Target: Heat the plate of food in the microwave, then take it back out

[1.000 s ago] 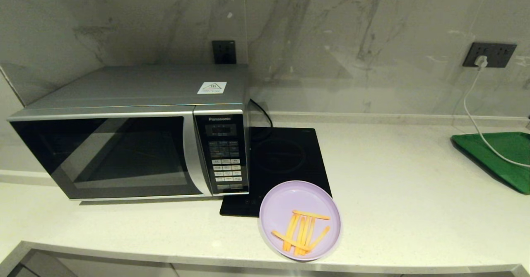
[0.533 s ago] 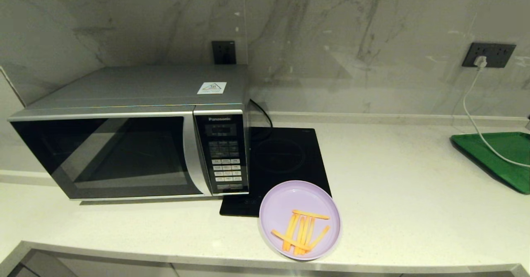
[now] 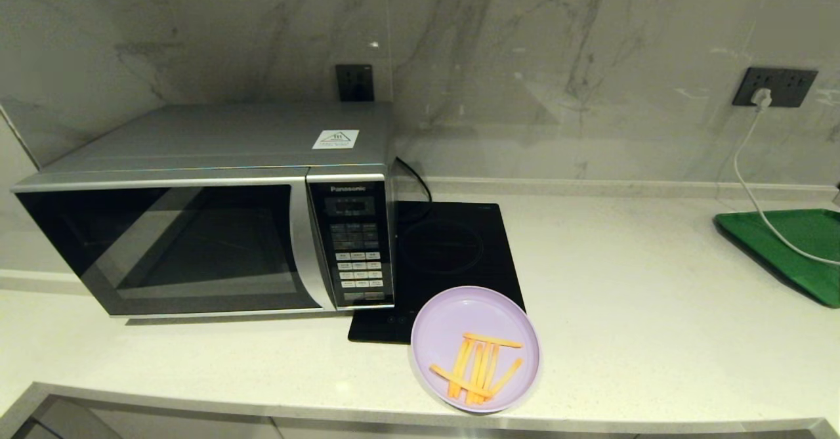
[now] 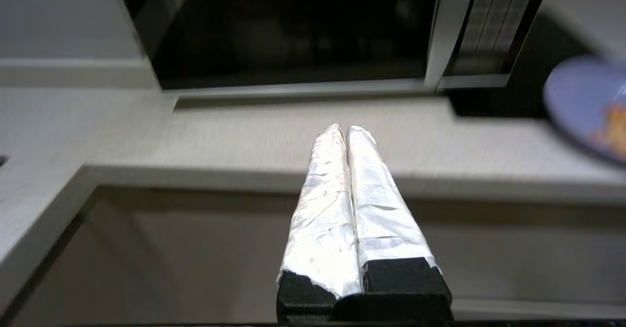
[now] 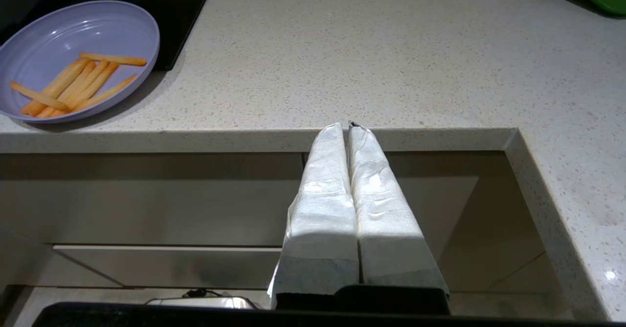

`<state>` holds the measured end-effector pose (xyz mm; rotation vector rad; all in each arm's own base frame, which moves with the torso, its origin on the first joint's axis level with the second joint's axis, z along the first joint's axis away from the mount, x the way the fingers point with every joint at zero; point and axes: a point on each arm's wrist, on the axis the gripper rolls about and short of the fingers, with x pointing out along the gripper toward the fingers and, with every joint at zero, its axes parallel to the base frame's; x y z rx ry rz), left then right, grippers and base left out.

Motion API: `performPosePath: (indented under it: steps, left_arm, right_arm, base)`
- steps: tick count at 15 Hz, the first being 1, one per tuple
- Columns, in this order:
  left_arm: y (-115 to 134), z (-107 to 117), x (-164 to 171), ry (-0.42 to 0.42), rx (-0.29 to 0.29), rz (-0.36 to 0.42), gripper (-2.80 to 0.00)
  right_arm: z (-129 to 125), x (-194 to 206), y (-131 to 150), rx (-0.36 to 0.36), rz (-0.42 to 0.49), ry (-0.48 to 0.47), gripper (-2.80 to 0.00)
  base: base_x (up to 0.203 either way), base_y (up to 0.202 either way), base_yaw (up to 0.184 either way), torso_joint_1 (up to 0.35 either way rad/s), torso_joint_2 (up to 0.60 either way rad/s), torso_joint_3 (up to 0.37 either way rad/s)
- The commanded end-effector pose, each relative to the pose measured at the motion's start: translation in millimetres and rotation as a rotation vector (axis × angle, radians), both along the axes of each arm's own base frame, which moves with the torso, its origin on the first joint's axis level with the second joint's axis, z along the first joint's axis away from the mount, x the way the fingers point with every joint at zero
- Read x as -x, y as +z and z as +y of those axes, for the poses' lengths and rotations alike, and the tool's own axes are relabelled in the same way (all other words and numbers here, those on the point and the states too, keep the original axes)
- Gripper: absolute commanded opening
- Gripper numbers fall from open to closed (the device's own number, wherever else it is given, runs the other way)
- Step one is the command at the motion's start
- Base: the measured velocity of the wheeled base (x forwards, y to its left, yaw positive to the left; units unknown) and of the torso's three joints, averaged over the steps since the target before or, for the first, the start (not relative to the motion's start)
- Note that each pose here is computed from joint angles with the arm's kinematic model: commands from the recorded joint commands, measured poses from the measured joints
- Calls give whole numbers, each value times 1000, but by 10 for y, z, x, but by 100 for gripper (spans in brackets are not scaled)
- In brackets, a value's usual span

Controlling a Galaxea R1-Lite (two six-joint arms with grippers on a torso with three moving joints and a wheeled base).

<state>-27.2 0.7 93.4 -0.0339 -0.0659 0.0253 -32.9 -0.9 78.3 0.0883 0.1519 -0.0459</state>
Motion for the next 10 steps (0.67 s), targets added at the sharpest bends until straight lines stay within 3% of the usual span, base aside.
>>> performPosePath:
  steps: [1,2,3,4,5,6,7,9,10]
  left_arm:
    - [-75,-1,-33,-19,233,-18,-280]
    - [-88,-1,-35,-18,231,-11,-280]
    - [-97,-2,-37,-15,155,-3,-280]
    - [-108,-5,-39,-17,-5,8,-280]
    - [-122,-9,-41,-31,-130,19,-280]
    - [-133,-12,-42,-41,-170,27,-280]
    - [-165,-12,-43,-45,-140,57,-280]
    - [-167,-7,-42,-31,-4,62,-280]
    - [-164,-6,-40,-26,-1,63,-280]
  right_arm:
    - [0,0,-1,0,1,1,-280]
    - [0,0,-1,0,1,1,-280]
    - [0,0,-1,0,1,1,-280]
    - [0,0,-1,0,1,1,-280]
    - [0,0,-1,0,1,1,-280]
    - [0,0,-1,0,1,1,-280]
    - [0,0,-1,0,1,1,-280]
    - [0,0,-1,0,1,1,-280]
    - [0,0,-1,0,1,1,-280]
  base:
    - [0,0,0,0,0,0]
    - [0,0,0,0,0,0]
    - [0,0,0,0,0,0]
    - [0,0,0,0,0,0]
    - [0,0,0,0,0,0]
    - [0,0,0,0,0,0]
    - [0,0,0,0,0,0]
    - [0,0,0,0,0,0]
    - [0,0,0,0,0,0]
